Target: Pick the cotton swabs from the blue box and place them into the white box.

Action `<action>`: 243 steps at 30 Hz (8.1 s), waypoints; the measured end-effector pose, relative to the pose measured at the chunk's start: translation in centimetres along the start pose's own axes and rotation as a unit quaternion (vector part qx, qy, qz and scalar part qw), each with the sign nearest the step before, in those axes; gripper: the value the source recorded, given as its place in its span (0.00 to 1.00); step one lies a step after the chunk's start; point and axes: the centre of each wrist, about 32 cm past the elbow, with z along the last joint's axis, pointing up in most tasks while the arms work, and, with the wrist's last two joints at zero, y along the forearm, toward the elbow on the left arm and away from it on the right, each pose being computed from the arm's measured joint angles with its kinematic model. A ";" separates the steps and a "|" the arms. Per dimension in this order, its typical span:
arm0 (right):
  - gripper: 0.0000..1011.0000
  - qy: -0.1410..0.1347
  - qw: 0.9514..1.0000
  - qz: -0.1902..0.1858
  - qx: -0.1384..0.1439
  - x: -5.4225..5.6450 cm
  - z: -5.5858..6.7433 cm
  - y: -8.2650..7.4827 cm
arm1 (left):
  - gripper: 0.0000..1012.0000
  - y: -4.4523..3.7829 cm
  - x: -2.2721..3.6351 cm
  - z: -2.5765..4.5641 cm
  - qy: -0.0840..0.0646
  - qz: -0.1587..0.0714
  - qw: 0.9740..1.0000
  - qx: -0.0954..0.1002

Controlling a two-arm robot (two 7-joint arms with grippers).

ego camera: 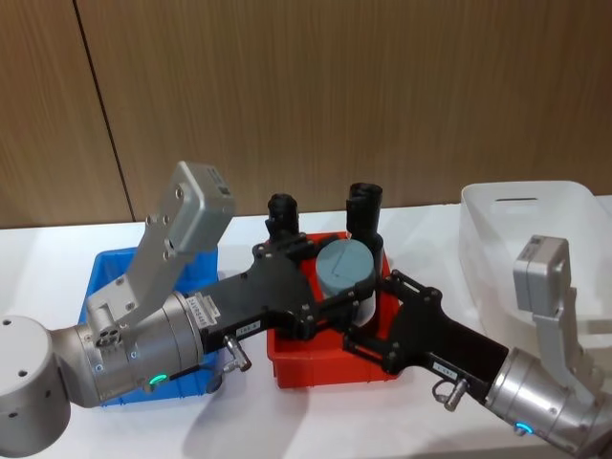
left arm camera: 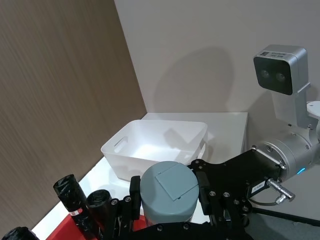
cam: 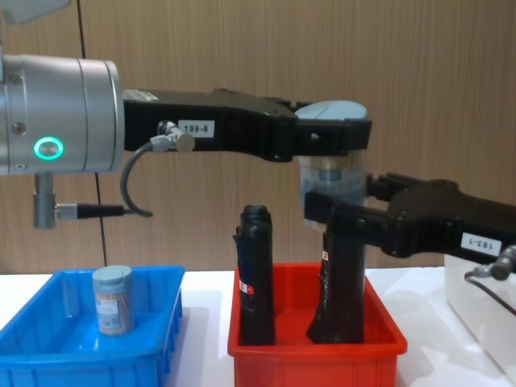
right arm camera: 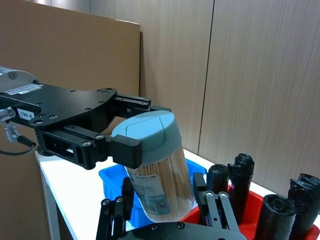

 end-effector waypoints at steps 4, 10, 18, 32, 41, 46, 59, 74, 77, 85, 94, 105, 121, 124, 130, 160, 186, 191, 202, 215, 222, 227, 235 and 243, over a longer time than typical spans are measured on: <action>0.68 0.000 1.000 0.002 0.002 0.0 0.0 0.2 | 0.66 0.00 0.01 0.01 0.000 0.001 1.000 0.000; 0.66 -0.001 1.000 0.003 0.003 0.1 0.0 0.4 | 0.66 0.02 0.02 0.02 0.000 0.002 1.000 0.000; 0.66 -0.001 1.000 0.003 0.005 0.2 0.0 0.6 | 0.66 0.03 0.04 0.03 -0.001 0.002 1.000 -0.001; 0.66 -0.002 1.000 0.003 0.013 0.3 0.3 0.9 | 0.97 -0.01 -0.03 -0.03 0.001 -0.002 1.000 0.001; 0.66 -0.001 1.000 0.004 0.015 0.4 0.3 1.0 | 0.99 0.00 0.00 0.00 0.000 -0.001 1.000 0.000; 0.66 -0.002 1.000 0.005 0.015 0.4 0.3 1.0 | 0.99 0.00 0.00 0.00 0.000 -0.001 1.000 0.000; 0.66 0.000 1.000 -0.009 0.009 0.9 0.1 0.9 | 0.99 0.00 0.00 0.00 0.000 -0.001 1.000 0.000; 0.66 -0.001 0.998 -0.058 -0.007 3.3 -0.6 0.5 | 0.99 0.00 0.00 0.00 0.000 0.000 1.000 0.000; 0.66 -0.002 0.997 -0.070 -0.010 3.8 -0.7 0.4 | 0.99 0.00 0.00 0.00 0.000 0.000 1.000 0.000; 0.66 -0.006 0.994 -0.106 -0.015 5.6 -0.8 0.0 | 0.99 0.00 0.00 0.00 0.000 0.000 1.000 0.000; 0.66 -0.008 0.989 -0.145 -0.022 7.3 -0.9 -0.4 | 0.99 0.00 0.00 0.00 0.000 0.000 1.000 0.000; 0.66 -0.004 0.978 -0.207 -0.039 9.6 -1.4 -1.0 | 0.99 0.00 0.00 0.00 0.000 0.000 1.000 0.000; 0.66 0.014 0.956 -0.285 -0.071 12.7 -2.6 -1.9 | 0.99 0.00 0.00 0.00 0.000 0.000 1.000 0.000; 0.69 0.017 0.953 -0.293 -0.075 13.1 -2.9 -2.0 | 0.99 0.00 0.00 0.00 0.000 0.000 1.000 0.000; 0.86 0.022 0.947 -0.309 -0.083 13.8 -3.4 -2.3 | 0.99 0.00 0.00 0.00 0.000 0.000 1.000 0.000; 0.99 0.030 0.942 -0.324 -0.084 14.6 -4.1 -2.6 | 0.99 -0.01 -0.01 -0.04 0.000 0.001 1.000 0.000; 0.99 0.014 0.948 -0.306 -0.081 8.7 -3.5 -2.6 | 0.99 -1.04 -1.64 -4.00 -0.007 0.146 0.989 0.004; 0.99 0.011 0.950 -0.302 -0.079 7.2 -3.2 -2.7 | 0.99 -1.24 -2.03 -4.78 -0.009 0.174 0.985 0.005; 0.99 0.008 0.953 -0.293 -0.074 4.0 -2.4 -2.8 | 0.99 -1.66 -3.03 -6.60 -0.014 0.238 0.971 0.006; 0.99 0.007 0.956 -0.285 -0.065 0.1 -1.0 -3.2 | 0.99 -2.02 -4.06 -8.28 -0.019 0.296 0.955 0.006; 0.99 0.008 0.958 -0.281 -0.059 -1.9 -0.1 -3.4 | 0.99 -2.04 -4.14 -8.40 -0.019 0.301 0.954 0.006; 0.99 0.009 0.958 -0.280 -0.058 -2.4 0.2 -3.5 | 0.99 -2.03 -4.12 -8.39 -0.020 0.301 0.953 0.006; 0.99 0.009 0.958 -0.280 -0.057 -2.6 0.2 -3.5 | 0.99 -2.03 -4.09 -8.37 -0.020 0.301 0.953 0.005; 0.99 0.009 0.958 -0.281 -0.057 -2.5 0.3 -3.5 | 0.99 -2.03 -4.09 -8.36 -0.020 0.301 0.953 0.005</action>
